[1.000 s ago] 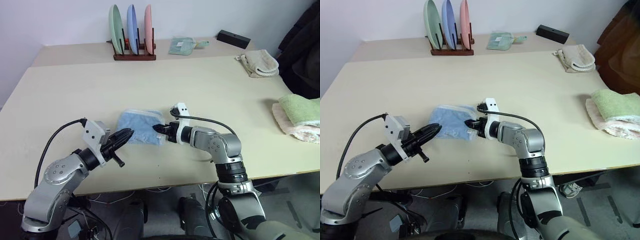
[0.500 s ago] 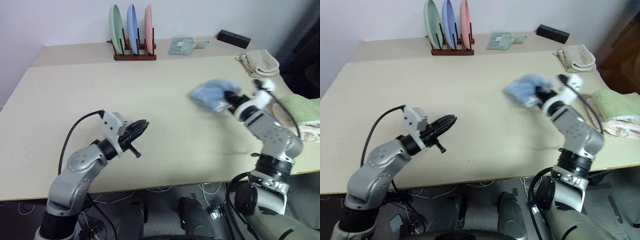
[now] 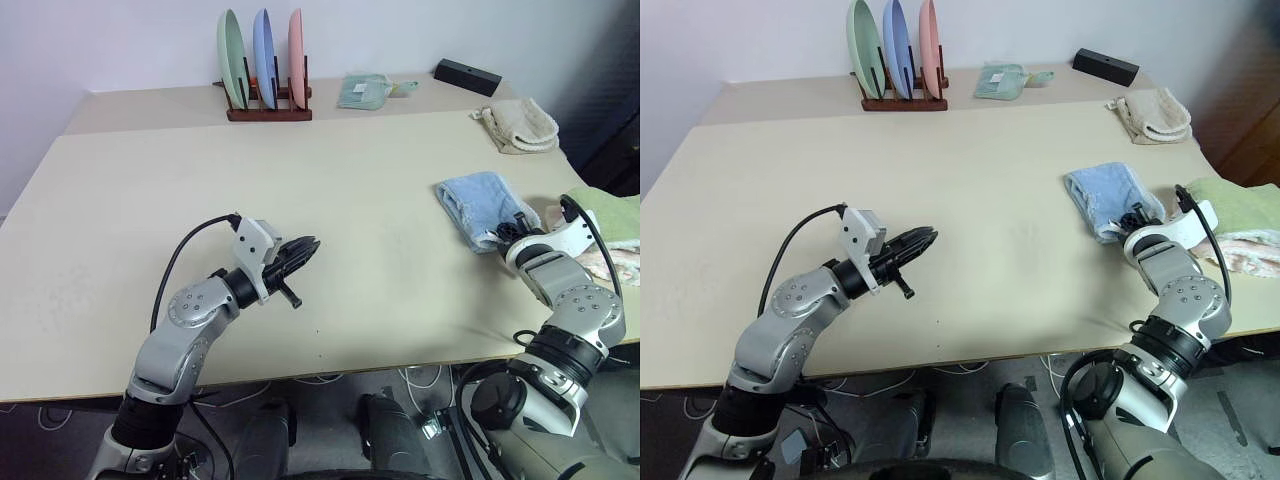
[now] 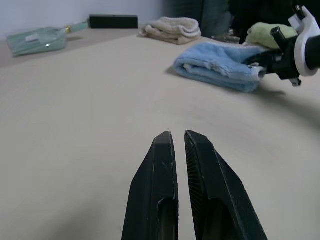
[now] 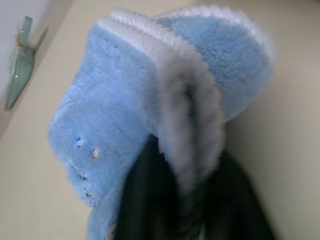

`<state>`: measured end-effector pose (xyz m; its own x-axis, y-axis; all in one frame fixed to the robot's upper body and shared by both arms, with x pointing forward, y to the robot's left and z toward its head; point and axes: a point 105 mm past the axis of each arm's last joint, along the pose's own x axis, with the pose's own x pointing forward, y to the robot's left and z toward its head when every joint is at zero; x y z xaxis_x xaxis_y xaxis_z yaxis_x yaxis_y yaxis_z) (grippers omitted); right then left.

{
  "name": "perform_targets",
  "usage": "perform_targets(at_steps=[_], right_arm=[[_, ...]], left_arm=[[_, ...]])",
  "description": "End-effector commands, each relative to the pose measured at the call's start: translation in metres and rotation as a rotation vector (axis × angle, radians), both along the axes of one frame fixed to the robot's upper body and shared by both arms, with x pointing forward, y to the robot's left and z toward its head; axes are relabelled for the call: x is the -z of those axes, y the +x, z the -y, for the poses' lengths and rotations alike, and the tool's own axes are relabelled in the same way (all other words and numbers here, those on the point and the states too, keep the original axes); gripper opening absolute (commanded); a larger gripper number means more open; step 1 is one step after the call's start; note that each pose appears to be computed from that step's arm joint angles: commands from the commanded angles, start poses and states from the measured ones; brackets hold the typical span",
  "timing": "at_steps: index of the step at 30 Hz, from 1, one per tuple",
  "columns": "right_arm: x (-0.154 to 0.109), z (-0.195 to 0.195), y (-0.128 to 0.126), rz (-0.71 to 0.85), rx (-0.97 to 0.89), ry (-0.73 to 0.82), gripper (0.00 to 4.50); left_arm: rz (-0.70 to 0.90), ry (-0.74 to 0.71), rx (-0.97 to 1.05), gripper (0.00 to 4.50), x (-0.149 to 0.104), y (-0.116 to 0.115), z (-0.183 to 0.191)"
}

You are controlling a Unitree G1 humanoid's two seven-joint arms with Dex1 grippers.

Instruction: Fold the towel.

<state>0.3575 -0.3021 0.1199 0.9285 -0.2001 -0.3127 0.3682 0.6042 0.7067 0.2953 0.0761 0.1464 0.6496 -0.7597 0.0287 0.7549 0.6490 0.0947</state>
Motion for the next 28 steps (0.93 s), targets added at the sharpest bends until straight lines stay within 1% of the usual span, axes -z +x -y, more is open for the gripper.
perform_targets(at_steps=[1,4,7,8,10,11,12,13,14,15,17,20,23,28], right_arm=[[-0.029,0.011,-0.004,0.088,0.026,-0.091,2.89],[-0.048,0.027,-0.01,0.107,0.07,-0.278,4.43],[-0.065,0.038,-0.018,0.105,0.099,-0.504,4.43],[-0.071,0.038,-0.02,0.109,0.087,-0.596,4.43],[-0.092,0.011,-0.015,0.164,-0.062,-0.887,4.43],[-0.096,0.0,-0.013,0.183,-0.123,-0.974,4.43],[-0.098,-0.02,-0.009,0.224,-0.23,-1.064,4.43],[-0.099,-0.042,-0.007,0.274,-0.353,-1.128,4.43],[-0.098,-0.055,-0.006,0.306,-0.438,-1.167,4.43],[-0.095,-0.075,-0.006,0.359,-0.548,-1.181,4.43],[-0.092,-0.09,-0.006,0.413,-0.644,-1.18,4.43],[-0.079,-0.123,-0.007,0.483,-0.85,-1.121,4.43],[-0.068,-0.137,-0.008,0.503,-0.977,-1.086,4.43],[-0.053,-0.144,-0.003,0.493,-1.084,-1.054,4.43]], left_arm=[[0.05,-0.013,0.005,0.35,-0.01,0.0,0.001],[0.059,-0.038,-0.043,0.35,-0.014,0.007,-0.004],[0.077,-0.023,-0.125,0.35,-0.016,0.018,-0.02],[0.089,0.002,-0.183,0.35,-0.014,0.025,-0.031],[0.118,0.079,-0.349,0.35,-0.011,0.041,-0.071],[0.129,0.104,-0.398,0.35,-0.01,0.045,-0.083],[0.142,0.131,-0.438,0.35,-0.01,0.046,-0.095],[0.15,0.154,-0.463,0.35,-0.008,0.046,-0.105],[0.155,0.168,-0.475,0.35,-0.008,0.046,-0.11],[0.158,0.187,-0.487,0.35,-0.006,0.043,-0.118],[0.162,0.204,-0.491,0.35,-0.004,0.04,-0.124],[0.146,0.181,-0.505,0.35,-0.003,0.023,-0.139],[0.118,0.165,-0.51,0.35,0.0,0.01,-0.143],[0.086,0.167,-0.517,0.35,0.008,-0.01,-0.142]])
